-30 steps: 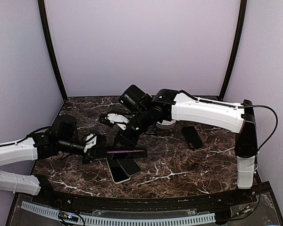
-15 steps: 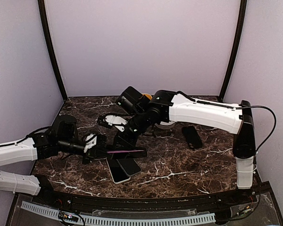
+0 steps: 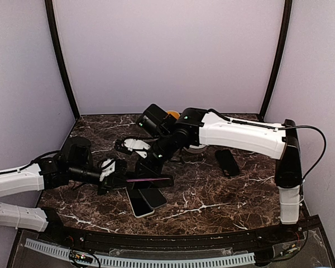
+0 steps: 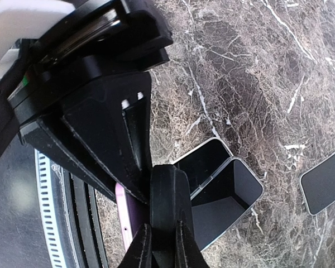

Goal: Take the phone out of the phone case
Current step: Remove the phone case from the phone, then place the phone case at the center of the board.

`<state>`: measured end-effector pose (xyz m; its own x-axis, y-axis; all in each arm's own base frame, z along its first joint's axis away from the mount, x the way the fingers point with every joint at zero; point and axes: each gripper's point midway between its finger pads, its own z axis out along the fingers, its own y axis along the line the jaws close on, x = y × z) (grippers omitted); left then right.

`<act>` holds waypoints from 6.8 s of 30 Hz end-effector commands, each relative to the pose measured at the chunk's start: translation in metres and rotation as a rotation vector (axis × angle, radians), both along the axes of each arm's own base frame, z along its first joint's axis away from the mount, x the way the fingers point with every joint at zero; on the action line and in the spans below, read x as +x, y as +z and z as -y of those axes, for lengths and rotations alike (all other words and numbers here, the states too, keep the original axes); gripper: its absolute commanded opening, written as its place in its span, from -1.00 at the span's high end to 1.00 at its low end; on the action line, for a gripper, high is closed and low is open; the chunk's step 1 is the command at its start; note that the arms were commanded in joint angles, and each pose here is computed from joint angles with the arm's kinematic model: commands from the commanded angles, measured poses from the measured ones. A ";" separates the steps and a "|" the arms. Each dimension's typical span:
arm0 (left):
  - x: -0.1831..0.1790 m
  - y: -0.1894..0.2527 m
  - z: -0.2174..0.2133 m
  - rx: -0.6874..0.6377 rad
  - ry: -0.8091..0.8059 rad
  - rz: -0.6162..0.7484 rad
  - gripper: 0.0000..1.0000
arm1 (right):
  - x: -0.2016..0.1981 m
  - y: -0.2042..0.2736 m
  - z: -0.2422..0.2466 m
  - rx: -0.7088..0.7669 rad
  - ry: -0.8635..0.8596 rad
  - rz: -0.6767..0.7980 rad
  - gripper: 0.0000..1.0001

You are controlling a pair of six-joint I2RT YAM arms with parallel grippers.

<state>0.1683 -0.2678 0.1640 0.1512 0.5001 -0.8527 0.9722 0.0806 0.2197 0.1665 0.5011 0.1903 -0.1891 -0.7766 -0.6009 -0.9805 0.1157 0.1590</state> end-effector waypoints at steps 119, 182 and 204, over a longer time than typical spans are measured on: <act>0.049 0.027 -0.029 0.027 0.289 0.240 1.00 | 0.188 -0.089 0.267 0.377 -1.431 -0.146 1.00; 0.050 0.019 -0.027 0.047 0.285 0.223 1.00 | 0.206 -0.089 0.324 -0.051 -1.349 -0.048 -0.61; 0.147 -0.001 -0.075 0.276 0.921 0.129 1.00 | 0.223 -0.003 0.298 0.219 -1.256 0.022 -0.64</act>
<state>0.2748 -0.2135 0.1368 -0.1739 0.7114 -0.6810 0.7251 0.5604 0.4002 0.3876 0.1945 0.1815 -0.7295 0.0275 -0.6834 -0.1846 0.9542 0.2354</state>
